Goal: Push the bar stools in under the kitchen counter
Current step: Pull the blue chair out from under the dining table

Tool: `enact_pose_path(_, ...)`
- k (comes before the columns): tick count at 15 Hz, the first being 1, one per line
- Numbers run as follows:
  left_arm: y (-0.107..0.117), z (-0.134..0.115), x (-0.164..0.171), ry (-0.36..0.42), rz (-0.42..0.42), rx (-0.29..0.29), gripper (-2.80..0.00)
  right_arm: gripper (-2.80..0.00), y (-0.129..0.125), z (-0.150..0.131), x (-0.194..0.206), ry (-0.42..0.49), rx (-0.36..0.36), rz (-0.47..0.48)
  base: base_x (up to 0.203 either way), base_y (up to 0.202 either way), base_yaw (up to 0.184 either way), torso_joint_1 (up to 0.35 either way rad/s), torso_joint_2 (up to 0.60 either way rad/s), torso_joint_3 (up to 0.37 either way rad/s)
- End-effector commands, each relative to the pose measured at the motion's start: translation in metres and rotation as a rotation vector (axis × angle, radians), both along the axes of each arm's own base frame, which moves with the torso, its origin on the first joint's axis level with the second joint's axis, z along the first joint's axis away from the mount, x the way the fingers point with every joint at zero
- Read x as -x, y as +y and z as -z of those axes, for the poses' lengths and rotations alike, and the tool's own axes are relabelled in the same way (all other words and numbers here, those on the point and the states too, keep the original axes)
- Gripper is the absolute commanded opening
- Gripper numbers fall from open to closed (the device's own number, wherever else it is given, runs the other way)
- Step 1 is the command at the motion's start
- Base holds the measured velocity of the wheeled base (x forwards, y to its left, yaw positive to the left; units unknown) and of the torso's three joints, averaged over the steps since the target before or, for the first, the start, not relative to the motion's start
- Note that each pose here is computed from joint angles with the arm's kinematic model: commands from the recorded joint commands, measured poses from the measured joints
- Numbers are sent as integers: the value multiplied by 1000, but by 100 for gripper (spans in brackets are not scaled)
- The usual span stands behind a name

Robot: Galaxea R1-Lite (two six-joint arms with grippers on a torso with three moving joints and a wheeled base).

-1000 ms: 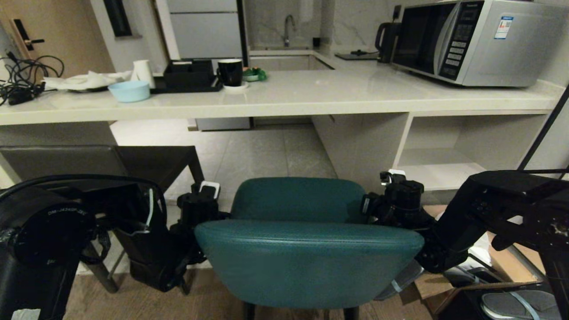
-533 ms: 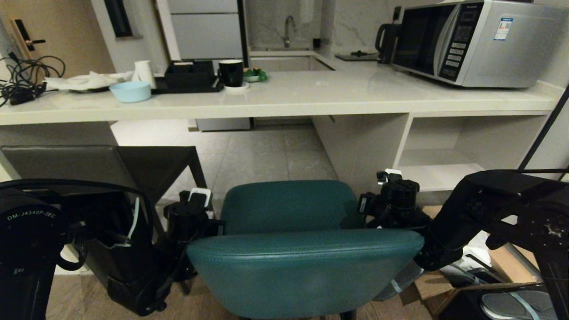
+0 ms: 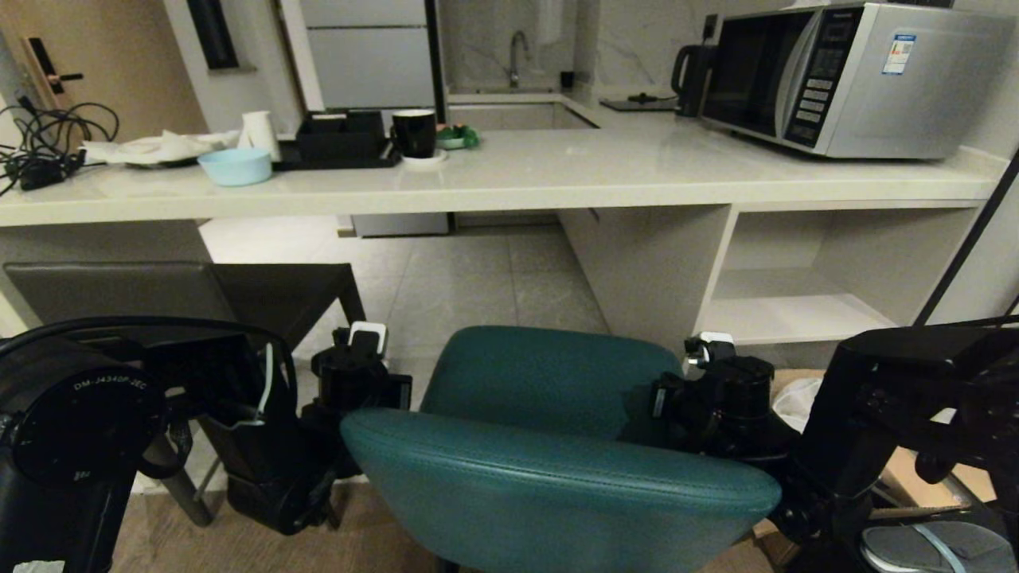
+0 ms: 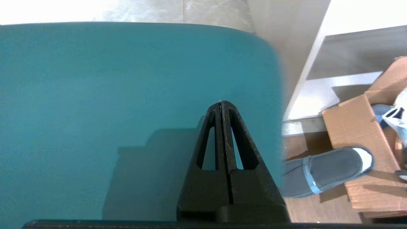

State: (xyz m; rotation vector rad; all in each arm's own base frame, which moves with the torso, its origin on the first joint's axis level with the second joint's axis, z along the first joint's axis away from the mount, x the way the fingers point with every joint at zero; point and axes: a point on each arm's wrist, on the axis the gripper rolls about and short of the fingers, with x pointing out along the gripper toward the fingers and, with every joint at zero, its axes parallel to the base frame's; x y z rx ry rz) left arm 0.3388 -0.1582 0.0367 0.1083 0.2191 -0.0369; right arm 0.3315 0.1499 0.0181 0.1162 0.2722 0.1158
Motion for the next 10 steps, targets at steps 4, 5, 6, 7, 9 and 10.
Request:
enact_pose_path(4,-2,6,10,20,4,-5,-280,-280,4,-5,-2,-32,-16,-9,0,0,0,0,0,0)
enact_pose_path(5,1,6,6,7,-10,1,-280,-280,6,-6,0,-32,-16,-15,0,0,0,0,0,0)
enact_pose_path(6,4,4,1,-7,-21,7,-280,-280,6,-7,1,-33,-17,-15,0,0,0,0,0,0)
enact_pose_path(7,7,1,-5,-22,-38,12,-280,-280,4,-8,0,-36,-18,-10,0,0,0,0,0,0)
enact_pose_path(9,17,-6,-20,-62,-85,23,-280,-280,1,-13,-1,-49,-22,-2,0,0,0,0,0,0)
enact_pose_path(10,17,-4,-22,-58,-86,18,-280,-280,1,-13,0,-47,-22,-3,0,0,0,0,0,0)
